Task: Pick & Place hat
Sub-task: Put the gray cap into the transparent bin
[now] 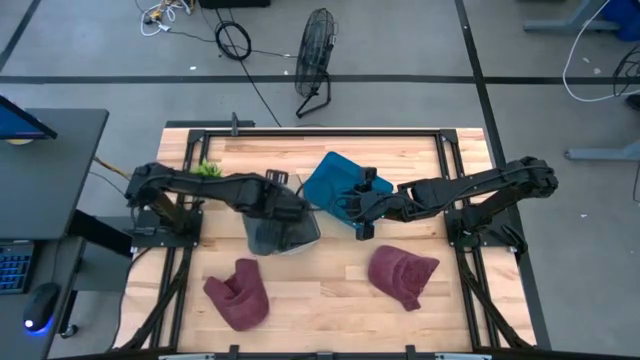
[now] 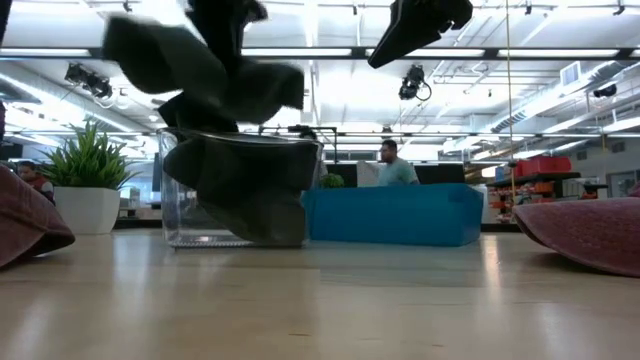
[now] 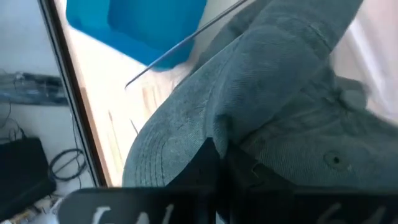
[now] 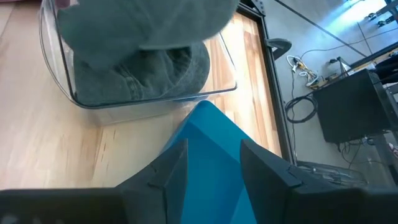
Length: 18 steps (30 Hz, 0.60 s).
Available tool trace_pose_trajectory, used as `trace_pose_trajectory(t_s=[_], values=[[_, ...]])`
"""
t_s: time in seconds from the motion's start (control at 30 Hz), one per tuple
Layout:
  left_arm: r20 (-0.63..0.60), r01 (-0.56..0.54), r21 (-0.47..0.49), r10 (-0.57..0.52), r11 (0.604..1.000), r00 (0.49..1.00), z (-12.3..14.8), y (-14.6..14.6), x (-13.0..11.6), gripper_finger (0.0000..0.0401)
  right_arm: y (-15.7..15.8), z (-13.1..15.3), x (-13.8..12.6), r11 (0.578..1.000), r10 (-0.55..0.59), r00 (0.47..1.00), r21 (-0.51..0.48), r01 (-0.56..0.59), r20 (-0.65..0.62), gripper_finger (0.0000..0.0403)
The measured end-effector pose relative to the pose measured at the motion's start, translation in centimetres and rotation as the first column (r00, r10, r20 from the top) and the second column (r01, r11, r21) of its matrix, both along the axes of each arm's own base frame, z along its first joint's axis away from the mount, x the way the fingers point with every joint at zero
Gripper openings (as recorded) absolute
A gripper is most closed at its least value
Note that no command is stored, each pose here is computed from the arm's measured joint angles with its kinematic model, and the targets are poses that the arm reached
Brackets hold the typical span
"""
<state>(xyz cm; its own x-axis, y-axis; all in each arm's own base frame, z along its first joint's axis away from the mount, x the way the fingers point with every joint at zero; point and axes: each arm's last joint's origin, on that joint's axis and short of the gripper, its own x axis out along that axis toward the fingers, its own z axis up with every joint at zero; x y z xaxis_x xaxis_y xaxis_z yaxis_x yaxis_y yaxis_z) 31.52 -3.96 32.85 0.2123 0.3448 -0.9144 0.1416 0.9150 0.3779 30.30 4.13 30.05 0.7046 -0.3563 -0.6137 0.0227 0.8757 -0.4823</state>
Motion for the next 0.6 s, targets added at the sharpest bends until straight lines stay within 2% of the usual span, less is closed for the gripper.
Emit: trace_pose_trajectory(t_s=[0.23, 0.33, 0.43, 0.6], values=[[-0.007, 0.002, -0.012, -0.002, 1.000, 1.000, -3.7, 2.2, 1.0, 0.0005, 0.0, 0.0, 0.0, 1.000, 0.000, 1.000, 0.000, 0.000, 0.000, 0.0150], [-0.046, 0.001, -0.056, -0.004, 0.998, 0.999, -5.9, 2.8, 0.8, 0.0004, 0.0, 0.0, 0.0, 1.000, 0.000, 1.000, 0.000, 0.000, 0.000, 0.0150], [-0.085, -0.009, -0.058, 0.004, 0.998, 0.996, -7.7, 3.0, 0.3, 0.0004, 0.0, 0.0, 0.0, 1.000, 0.000, 1.000, 0.000, 0.000, 0.001, 0.0150], [-0.076, -0.008, -0.065, 0.003, 0.998, 0.997, -9.1, 3.1, 0.1, 0.0004, 0.1, 0.0, 0.0, 1.000, 0.005, 1.000, 0.029, -0.005, 0.005, 0.0150]])
